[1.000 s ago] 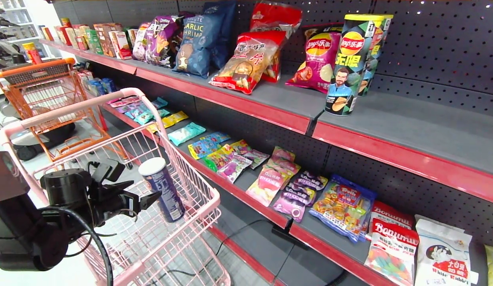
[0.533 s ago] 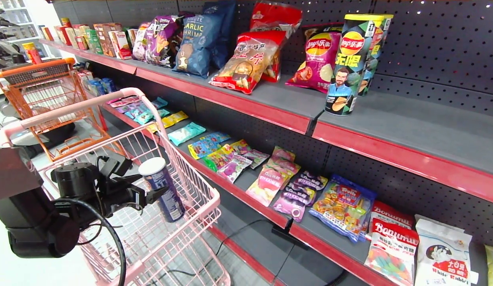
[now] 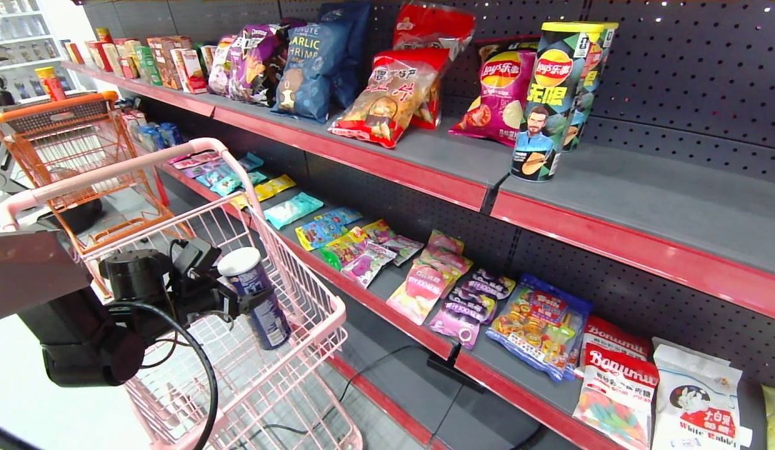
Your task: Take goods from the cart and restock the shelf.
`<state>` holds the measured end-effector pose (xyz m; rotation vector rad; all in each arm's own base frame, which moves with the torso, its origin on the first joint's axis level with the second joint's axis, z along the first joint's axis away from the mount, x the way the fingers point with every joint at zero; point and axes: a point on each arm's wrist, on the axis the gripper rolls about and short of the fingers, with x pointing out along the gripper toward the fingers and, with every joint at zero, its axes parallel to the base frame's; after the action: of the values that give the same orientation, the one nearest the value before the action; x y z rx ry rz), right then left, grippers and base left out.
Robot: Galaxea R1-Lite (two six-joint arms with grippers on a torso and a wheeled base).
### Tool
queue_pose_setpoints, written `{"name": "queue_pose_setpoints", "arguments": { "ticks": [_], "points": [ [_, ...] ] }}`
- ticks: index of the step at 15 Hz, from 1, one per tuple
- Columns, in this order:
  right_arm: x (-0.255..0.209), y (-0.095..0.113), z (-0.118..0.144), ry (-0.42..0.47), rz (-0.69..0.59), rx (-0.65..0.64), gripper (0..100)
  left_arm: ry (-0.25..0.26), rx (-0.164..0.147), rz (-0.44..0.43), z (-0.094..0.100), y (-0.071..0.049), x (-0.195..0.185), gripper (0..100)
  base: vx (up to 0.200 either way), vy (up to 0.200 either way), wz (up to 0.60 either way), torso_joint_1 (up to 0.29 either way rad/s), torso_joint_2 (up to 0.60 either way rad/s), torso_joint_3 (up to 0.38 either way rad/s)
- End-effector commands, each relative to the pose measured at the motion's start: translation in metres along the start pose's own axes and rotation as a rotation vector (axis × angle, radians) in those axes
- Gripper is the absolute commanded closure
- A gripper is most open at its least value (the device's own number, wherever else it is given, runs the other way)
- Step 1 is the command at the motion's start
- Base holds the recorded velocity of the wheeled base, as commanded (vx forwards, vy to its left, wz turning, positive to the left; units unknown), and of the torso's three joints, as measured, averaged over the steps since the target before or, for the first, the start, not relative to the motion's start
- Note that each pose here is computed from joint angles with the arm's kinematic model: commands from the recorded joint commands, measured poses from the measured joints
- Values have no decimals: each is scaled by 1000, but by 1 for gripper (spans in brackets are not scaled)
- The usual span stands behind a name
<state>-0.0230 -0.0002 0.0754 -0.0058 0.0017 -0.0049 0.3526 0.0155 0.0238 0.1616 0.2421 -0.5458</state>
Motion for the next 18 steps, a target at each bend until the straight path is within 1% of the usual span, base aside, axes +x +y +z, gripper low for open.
{"name": "queue_pose_setpoints", "arguments": {
  "ticks": [1,3,4,7,9,11,12,13,14,15,17,18],
  "points": [
    [0,0,0,1,0,0,0,4,5,4,-6,5,9,0,0,0,0,0,0,0],
    [0,0,0,1,0,0,0,11,3,1,-8,1,10,0,0,0,0,0,0,0],
    [0,0,0,1,0,0,0,18,-3,-5,-10,0,10,100,0,0,0,0,0,0],
    [0,0,0,1,0,0,0,17,-10,-10,-10,0,9,100,0,0,0,0,0,0],
    [0,0,0,1,0,0,0,21,-15,-13,-7,-4,3,100,0,0,0,0,0,0],
    [0,0,0,1,0,0,0,7,-12,-5,6,-9,-11,100,0,0,0,0,0,0],
    [0,0,0,1,0,0,0,-23,-25,14,20,-10,-21,100,0,0,0,0,0,0],
    [0,0,0,1,0,0,0,-59,-63,42,38,-12,-32,100,0,0,0,0,0,0],
    [0,0,0,1,0,0,0,-91,-95,89,54,-15,-44,100,0,0,0,0,0,0],
    [0,0,0,1,0,0,0,-111,-117,139,71,-21,-60,100,0,0,0,0,0,0],
    [0,0,0,1,-1,3,0,-124,-118,192,96,-33,-100,100,0,0,0,0,0,0],
    [0,0,0,1,0,1,0,-122,-124,219,112,-43,-124,100,0,0,0,0,0,0]
  ]
}}
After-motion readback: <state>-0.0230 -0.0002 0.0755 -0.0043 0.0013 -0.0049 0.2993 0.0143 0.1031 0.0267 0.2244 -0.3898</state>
